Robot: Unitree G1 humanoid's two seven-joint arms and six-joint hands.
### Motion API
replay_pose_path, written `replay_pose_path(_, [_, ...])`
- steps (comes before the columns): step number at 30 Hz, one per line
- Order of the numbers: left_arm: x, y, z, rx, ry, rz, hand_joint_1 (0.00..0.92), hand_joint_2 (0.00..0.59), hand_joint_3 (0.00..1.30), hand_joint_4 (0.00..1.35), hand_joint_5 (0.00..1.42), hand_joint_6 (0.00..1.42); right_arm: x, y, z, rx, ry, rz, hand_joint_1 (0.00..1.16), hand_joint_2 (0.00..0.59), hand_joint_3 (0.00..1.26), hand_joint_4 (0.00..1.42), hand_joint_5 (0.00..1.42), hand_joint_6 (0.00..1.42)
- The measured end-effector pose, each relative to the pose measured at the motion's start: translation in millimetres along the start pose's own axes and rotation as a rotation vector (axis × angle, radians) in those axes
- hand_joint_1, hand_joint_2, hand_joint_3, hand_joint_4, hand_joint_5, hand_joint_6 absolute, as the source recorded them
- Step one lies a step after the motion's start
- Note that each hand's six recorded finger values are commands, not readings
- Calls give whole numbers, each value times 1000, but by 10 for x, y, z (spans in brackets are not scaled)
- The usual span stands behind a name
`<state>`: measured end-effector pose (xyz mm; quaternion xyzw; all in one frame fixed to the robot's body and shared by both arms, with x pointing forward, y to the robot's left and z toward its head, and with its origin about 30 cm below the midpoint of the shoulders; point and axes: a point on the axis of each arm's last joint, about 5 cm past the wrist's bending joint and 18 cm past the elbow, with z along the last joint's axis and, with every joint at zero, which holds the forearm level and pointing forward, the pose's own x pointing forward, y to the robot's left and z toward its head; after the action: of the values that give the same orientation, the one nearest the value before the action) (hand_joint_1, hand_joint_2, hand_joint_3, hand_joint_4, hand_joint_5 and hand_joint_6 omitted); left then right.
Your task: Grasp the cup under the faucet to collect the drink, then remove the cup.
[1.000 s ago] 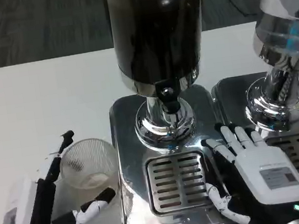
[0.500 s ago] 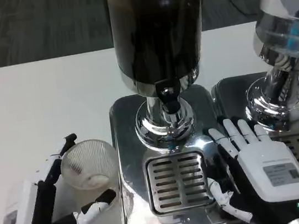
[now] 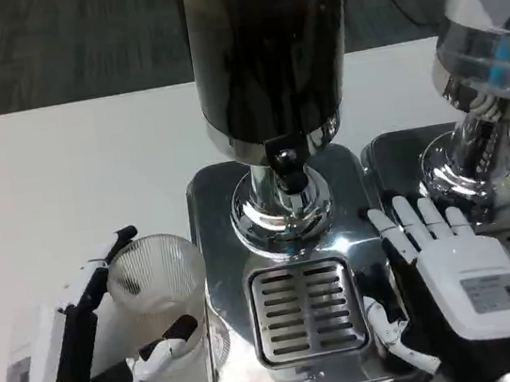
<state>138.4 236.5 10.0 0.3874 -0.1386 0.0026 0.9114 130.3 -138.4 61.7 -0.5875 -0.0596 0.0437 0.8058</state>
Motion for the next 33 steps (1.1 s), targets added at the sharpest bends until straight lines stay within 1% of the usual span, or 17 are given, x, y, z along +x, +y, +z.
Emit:
replay_pose_path(4, [0, 0, 0, 0, 0, 0, 552, 202, 217, 248, 528, 423, 0, -3, 1, 1, 0, -2, 271, 522, 97, 0, 0, 0])
replay_pose_path(7, [-3, -6, 2, 1, -3, 6, 579, 216, 261, 305, 616, 565, -2, -3, 0, 4, 2, 1, 271, 522, 97, 0, 0, 0])
replay_pose_path(8, [-3, -7, 3, 2, -4, 8, 584, 212, 285, 333, 648, 619, -2, -3, -1, 4, 2, 1, 271, 522, 97, 0, 0, 0])
replay_pose_path(10, [-9, -12, 4, 2, -4, 17, 600, 206, 327, 372, 679, 670, -2, -5, -6, 3, 3, 0, 271, 522, 99, 0, 0, 0])
replay_pose_path(12, [-10, -16, 7, 3, -6, 17, 606, 204, 339, 386, 695, 698, -2, -6, -8, 11, 6, 1, 266, 510, 105, 0, 0, 0])
replay_pose_path(16, [-3, -18, 14, 7, -17, 33, 607, 204, 348, 400, 702, 701, 8, -7, -5, 16, 4, 0, 259, 512, 105, 0, 0, 0])
replay_pose_path(23, [-4, -10, 14, 53, -55, 46, 623, 203, 363, 411, 706, 710, 11, 0, -2, 19, 2, 3, 250, 513, 105, 0, 0, 0])
replay_pose_path(33, [-21, -33, 13, 77, -67, 60, 635, 206, 374, 417, 706, 738, 12, 1, 3, 21, 2, 2, 241, 514, 106, 0, 0, 0])
